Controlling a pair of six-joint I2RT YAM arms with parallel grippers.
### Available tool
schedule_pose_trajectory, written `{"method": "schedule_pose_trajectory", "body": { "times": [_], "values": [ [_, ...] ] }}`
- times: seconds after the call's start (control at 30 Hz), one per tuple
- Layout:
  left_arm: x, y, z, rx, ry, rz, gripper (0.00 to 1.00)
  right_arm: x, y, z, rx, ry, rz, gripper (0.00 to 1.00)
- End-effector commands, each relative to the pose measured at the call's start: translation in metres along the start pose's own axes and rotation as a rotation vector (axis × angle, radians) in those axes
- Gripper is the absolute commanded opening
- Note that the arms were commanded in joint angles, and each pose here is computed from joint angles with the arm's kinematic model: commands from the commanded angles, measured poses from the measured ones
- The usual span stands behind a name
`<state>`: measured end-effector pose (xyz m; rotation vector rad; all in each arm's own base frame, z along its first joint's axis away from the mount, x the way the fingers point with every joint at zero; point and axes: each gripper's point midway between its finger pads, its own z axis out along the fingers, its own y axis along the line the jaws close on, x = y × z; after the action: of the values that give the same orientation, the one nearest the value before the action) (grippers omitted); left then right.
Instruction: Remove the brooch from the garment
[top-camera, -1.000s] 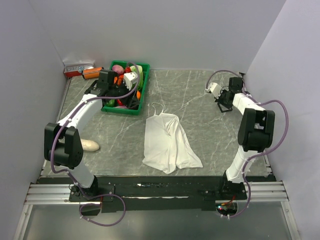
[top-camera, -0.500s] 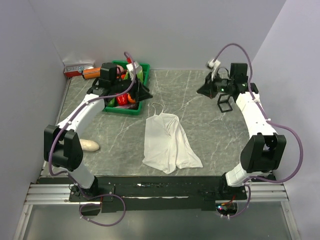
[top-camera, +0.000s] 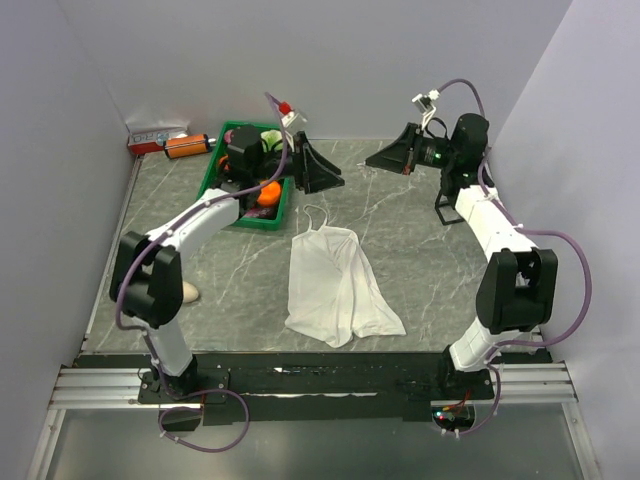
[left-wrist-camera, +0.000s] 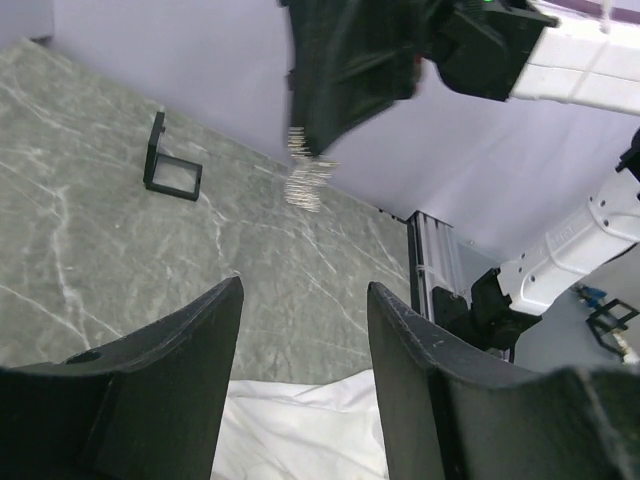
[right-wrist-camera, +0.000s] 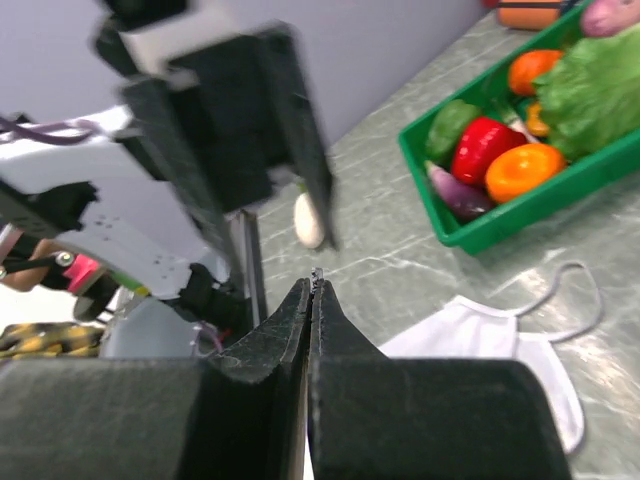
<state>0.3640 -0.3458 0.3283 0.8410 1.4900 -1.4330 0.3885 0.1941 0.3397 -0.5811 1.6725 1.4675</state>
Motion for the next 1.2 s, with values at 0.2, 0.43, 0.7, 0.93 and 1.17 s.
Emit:
{"method": "schedule_pose_trajectory", "body": {
  "times": [0.2,0.43,0.7,0.93,1.17],
  "values": [
    [-0.027,-0.002,0.012,0.080,-0.087,-0.030,0.56,-0.004,0.038,0.018,-0.116,0.033,-0.062,0.00],
    [-0.030,-0.012,0.011,0.134,-0.076,0.005,0.51,0.003,0.034,0.018,-0.114,0.049,-0.053,0.00],
    [-0.025,-0.016,0.013,0.162,-0.052,0.023,0.49,0.003,0.030,0.020,-0.113,0.050,-0.053,0.00],
    [-0.023,-0.020,0.019,0.186,-0.044,0.029,0.44,0.005,0.033,0.022,-0.122,0.058,-0.051,0.00],
    [-0.022,-0.022,0.024,0.206,-0.034,0.036,0.35,0.007,0.034,0.025,-0.127,0.062,-0.051,0.00]
  ]
}}
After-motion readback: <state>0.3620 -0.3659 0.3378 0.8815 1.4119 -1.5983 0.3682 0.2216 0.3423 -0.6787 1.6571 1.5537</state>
